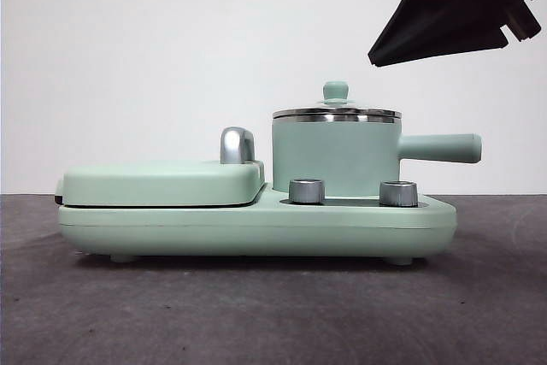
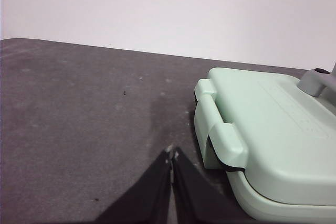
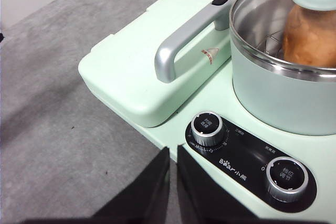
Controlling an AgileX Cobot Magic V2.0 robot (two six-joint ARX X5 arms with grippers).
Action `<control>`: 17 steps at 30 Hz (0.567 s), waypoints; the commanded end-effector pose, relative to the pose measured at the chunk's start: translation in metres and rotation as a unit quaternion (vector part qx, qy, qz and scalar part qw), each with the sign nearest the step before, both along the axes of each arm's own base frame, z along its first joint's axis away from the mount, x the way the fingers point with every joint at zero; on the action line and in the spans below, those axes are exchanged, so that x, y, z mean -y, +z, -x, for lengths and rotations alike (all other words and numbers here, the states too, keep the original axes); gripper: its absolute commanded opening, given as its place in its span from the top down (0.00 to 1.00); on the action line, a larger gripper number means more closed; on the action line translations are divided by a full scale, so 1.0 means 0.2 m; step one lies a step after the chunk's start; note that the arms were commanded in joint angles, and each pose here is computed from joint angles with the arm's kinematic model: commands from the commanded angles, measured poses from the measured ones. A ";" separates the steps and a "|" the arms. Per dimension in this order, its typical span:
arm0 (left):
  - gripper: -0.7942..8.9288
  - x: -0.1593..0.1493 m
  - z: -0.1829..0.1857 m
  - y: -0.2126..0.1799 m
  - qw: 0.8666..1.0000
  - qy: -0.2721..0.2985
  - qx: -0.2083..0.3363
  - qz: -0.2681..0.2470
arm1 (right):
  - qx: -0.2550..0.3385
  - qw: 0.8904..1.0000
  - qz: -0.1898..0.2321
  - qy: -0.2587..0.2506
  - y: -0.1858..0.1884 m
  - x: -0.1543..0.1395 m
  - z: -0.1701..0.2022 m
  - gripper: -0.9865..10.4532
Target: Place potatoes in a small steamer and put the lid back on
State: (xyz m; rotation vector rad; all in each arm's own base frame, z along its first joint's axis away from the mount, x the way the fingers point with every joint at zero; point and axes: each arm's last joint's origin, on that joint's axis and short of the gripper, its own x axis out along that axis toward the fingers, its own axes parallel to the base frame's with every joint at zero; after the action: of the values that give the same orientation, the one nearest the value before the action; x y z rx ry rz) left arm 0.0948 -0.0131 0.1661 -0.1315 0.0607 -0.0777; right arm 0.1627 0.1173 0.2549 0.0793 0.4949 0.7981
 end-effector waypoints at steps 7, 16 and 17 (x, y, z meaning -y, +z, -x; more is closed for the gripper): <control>0.91 0.00 -0.01 -0.03 1.000 -0.001 -0.005 -0.008 | 0.007 1.000 -0.007 0.001 0.02 -0.01 0.00 0.90; 0.91 0.00 -0.01 -0.03 1.000 -0.001 -0.005 -0.008 | 0.135 0.981 0.075 -0.116 -0.01 0.26 0.10 0.90; 0.91 0.00 -0.01 -0.03 1.000 -0.001 -0.005 -0.008 | 0.142 0.976 0.076 -0.147 -0.05 0.31 0.12 0.90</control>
State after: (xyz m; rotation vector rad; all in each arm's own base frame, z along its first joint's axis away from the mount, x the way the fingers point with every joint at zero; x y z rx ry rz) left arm 0.0948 -0.0131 0.1660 -0.1311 0.0610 -0.0777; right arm 0.1417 0.0612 0.2526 -0.0672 0.2708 0.5014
